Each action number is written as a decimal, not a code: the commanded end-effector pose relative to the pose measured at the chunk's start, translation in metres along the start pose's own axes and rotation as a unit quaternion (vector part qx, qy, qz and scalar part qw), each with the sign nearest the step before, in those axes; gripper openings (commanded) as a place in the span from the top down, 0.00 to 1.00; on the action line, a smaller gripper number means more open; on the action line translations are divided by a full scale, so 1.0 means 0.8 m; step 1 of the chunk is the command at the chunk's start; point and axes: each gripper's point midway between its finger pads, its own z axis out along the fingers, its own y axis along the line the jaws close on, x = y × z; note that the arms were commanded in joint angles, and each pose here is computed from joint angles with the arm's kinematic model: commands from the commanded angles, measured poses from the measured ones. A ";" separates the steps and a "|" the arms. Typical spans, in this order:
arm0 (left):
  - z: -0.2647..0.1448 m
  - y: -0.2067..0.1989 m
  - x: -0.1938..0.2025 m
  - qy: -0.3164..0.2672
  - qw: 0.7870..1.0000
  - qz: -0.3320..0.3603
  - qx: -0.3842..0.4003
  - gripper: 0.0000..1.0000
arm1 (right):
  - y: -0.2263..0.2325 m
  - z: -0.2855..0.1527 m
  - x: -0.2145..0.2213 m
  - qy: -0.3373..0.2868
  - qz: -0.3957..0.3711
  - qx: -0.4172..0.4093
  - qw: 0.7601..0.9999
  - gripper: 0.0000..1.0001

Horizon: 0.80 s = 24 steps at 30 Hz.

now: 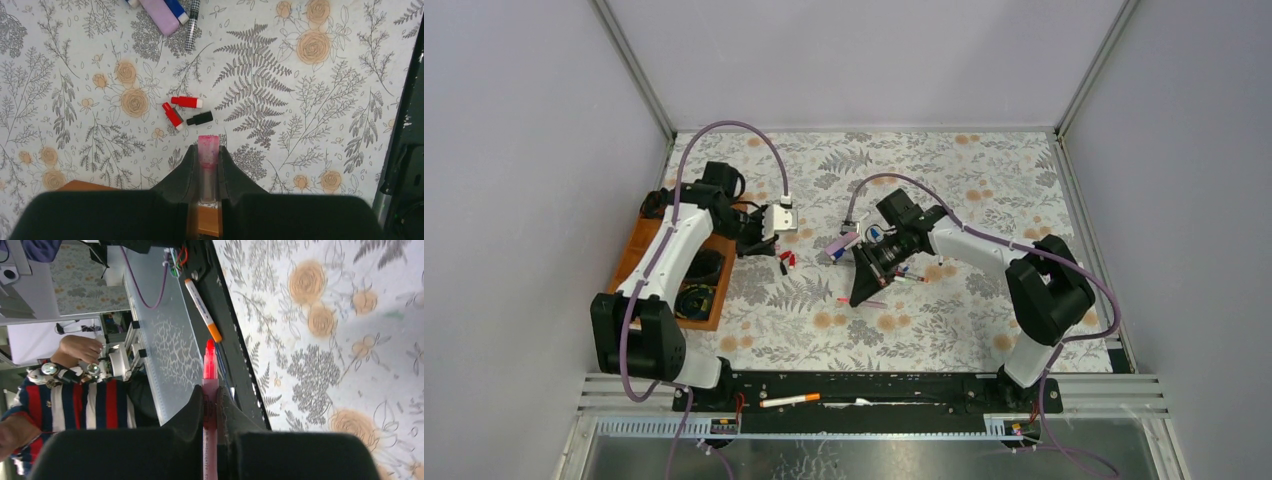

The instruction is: Open the pen caps

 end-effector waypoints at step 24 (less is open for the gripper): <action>0.101 0.032 0.146 0.094 0.957 -0.247 -0.123 0.85 | -0.263 -0.282 -0.040 -0.287 0.180 0.590 0.733 1.00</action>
